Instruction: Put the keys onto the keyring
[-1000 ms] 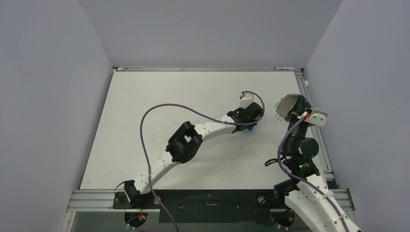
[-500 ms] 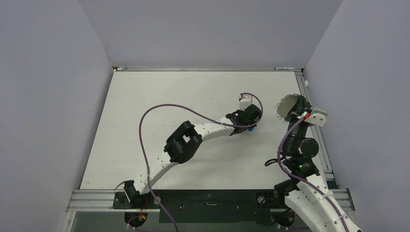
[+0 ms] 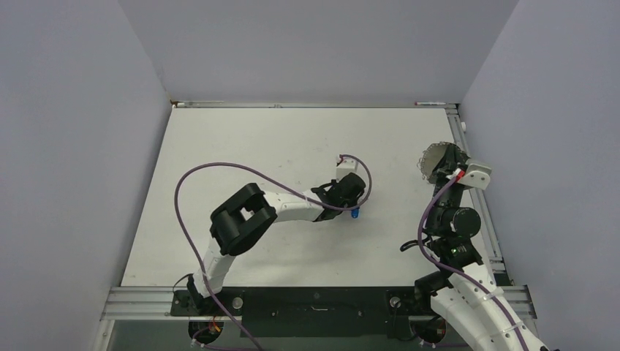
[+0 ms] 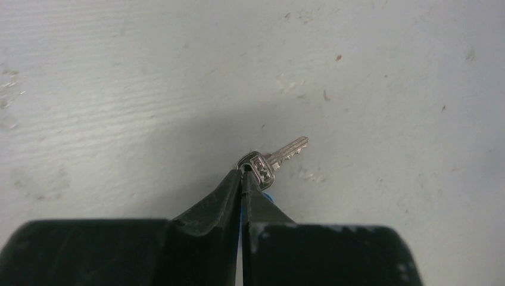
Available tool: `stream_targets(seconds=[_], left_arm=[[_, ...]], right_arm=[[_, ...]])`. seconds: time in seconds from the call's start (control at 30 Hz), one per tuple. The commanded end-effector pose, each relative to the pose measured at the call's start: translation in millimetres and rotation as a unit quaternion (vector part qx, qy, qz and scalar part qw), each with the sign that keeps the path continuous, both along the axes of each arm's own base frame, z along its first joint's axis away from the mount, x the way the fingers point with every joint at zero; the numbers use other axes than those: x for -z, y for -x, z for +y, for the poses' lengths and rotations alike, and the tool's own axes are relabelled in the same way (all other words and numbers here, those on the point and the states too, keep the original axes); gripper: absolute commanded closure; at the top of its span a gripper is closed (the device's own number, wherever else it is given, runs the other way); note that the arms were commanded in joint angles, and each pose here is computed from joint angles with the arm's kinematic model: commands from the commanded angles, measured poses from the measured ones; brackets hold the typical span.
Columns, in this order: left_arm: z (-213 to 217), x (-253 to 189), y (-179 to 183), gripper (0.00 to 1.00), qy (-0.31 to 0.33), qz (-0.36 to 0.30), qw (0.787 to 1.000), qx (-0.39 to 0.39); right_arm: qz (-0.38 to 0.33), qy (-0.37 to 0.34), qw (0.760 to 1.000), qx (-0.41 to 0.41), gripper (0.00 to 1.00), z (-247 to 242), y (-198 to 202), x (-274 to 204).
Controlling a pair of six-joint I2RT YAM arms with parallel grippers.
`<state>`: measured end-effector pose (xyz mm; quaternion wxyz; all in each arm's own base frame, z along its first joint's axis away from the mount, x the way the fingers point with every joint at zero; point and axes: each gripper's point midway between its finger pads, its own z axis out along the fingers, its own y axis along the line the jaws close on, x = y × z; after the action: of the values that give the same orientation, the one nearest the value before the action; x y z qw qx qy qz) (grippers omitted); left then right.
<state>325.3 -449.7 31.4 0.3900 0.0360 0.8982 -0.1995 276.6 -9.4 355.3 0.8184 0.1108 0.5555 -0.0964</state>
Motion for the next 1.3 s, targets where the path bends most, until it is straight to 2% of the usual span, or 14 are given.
stream_targets(seconds=[0.0,0.23,0.43,0.67,0.83,1.03,1.13,1.27], left_arm=[[21.5,-54.9,-0.2,1.0,0.026,-0.064,0.998,0.007],[75.7,-75.6,22.2,1.0,-0.003,-0.088,0.996,0.011],[132.8,-65.5,48.5,1.0,-0.028,-0.086,0.996,-0.001],[184.2,-45.8,76.6,1.0,-0.049,-0.079,0.996,-0.011],[206.1,-42.5,87.0,1.0,-0.061,-0.079,0.995,-0.016],[221.0,-41.1,97.1,1.0,-0.07,-0.08,0.994,-0.007],[226.2,-36.4,103.5,1.0,-0.072,-0.075,0.995,0.001],[232.5,-30.3,107.8,1.0,-0.071,-0.068,0.995,-0.004]], right_arm=[[-0.009,0.004,0.999,-0.034,0.95,14.9,-5.5,-2.5],[0.008,0.013,0.997,-0.081,0.95,37.7,-17.1,2.8],[-0.009,0.011,0.983,-0.181,0.95,75.7,-22.3,-2.4],[0.009,0.024,0.946,-0.324,0.95,134.3,-27.2,-9.6],[0.042,0.036,0.921,-0.386,0.95,163.3,-32.9,-1.6],[-0.009,0.088,0.868,-0.489,0.95,197.5,-0.7,1.6],[-0.032,0.105,0.849,-0.518,0.95,207.7,14.0,3.6],[-0.027,0.128,0.827,-0.547,0.95,226.8,27.1,13.5]])
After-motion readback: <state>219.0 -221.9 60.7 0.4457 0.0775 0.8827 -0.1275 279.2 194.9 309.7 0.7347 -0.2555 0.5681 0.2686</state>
